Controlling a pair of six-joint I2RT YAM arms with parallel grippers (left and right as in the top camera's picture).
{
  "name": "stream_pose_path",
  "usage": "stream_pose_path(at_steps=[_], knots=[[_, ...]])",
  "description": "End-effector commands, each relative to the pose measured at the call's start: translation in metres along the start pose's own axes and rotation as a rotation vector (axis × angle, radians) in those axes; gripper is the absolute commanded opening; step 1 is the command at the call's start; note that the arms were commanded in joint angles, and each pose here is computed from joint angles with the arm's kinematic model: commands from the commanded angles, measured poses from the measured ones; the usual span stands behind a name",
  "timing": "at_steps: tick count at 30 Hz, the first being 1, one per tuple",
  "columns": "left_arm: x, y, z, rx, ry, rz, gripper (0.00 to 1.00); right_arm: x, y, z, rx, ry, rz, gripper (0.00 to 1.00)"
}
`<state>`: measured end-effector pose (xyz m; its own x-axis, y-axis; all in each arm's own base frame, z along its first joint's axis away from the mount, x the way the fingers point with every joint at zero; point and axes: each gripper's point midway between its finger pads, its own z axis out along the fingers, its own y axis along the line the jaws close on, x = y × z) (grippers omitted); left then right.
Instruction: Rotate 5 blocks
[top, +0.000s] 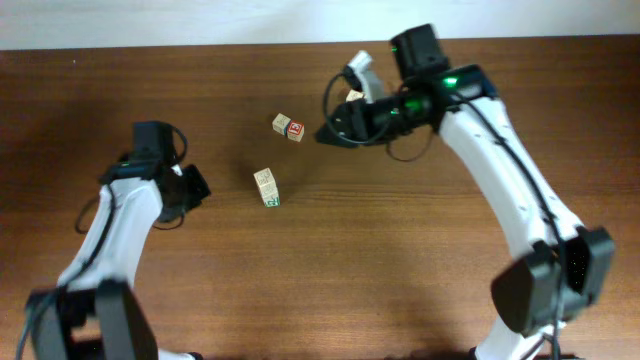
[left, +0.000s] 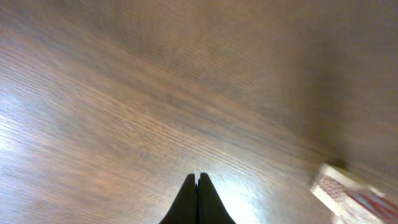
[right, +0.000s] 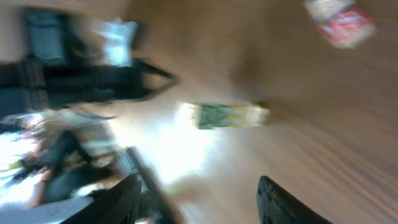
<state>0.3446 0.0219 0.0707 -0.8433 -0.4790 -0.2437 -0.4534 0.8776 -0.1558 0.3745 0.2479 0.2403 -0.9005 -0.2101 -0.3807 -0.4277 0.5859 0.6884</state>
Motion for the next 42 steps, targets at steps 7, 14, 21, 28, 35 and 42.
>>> stream_pose_path(at_steps=[7,14,21,28,35,42], knots=[[-0.005,-0.013,-0.159,0.09,-0.389,0.388,0.43,0.032,-0.027,-0.12,0.672,-0.112,-0.086,0.96],[0.015,-0.007,-0.228,0.141,-0.597,0.389,0.99,0.07,0.036,-0.192,0.688,-0.302,-0.144,0.98],[0.021,-0.005,-0.245,0.156,-0.657,0.389,0.99,0.134,0.072,-0.239,0.708,-0.387,-0.179,0.98],[0.02,-0.005,-0.245,0.155,-0.656,0.389,0.99,0.158,0.095,-0.25,0.64,-0.443,-0.202,0.98],[0.02,-0.005,-0.245,0.155,-0.656,0.389,0.99,0.16,0.088,-0.253,0.685,-0.432,-0.198,0.99],[0.02,-0.005,-0.245,0.155,-0.656,0.389,0.99,0.135,0.066,-0.26,0.831,-0.445,-0.303,0.98]])
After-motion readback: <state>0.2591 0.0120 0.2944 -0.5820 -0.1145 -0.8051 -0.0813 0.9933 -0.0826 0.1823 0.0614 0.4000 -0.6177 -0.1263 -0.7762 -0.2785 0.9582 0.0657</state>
